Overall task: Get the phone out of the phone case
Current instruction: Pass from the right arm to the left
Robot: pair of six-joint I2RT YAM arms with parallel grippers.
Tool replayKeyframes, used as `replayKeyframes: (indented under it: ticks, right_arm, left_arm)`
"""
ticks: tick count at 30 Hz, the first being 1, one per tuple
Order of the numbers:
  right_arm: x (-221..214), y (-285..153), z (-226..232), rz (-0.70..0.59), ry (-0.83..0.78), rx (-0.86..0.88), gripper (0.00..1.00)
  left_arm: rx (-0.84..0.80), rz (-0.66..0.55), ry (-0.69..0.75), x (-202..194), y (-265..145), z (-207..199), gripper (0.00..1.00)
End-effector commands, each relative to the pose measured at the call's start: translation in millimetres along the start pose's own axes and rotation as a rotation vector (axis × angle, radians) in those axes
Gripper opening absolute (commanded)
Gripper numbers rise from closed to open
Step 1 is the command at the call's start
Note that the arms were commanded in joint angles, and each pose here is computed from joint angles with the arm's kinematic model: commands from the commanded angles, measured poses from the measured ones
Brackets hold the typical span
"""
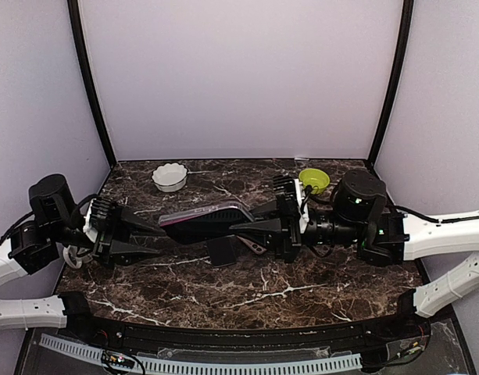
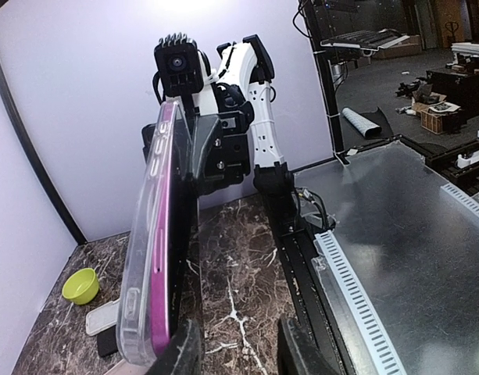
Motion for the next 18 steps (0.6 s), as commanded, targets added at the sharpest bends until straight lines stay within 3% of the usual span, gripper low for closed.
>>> replayKeyframes:
  ticks: [1,18]
  right_arm:
    - [40,-2,-5,-0.139,-0.064,-0.004,0.00]
    - [42,-5,-6,-0.143,-0.064,-0.019,0.00]
  left_arm:
    - [-0.010,-0.064,0.044,19,-1,1,0.36]
    - [0.044,-0.093,0.087,33,-13,-2,0.35]
Point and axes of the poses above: each gripper's point midway between its finger pads, its own y axis out along the fingers, its own z axis along the line the jaws close on, x = y × z, the point moved 6 cm from there along -y, back along the fingers, and after that the axes turned 6 degrees about -y, right-handed, at the moved point
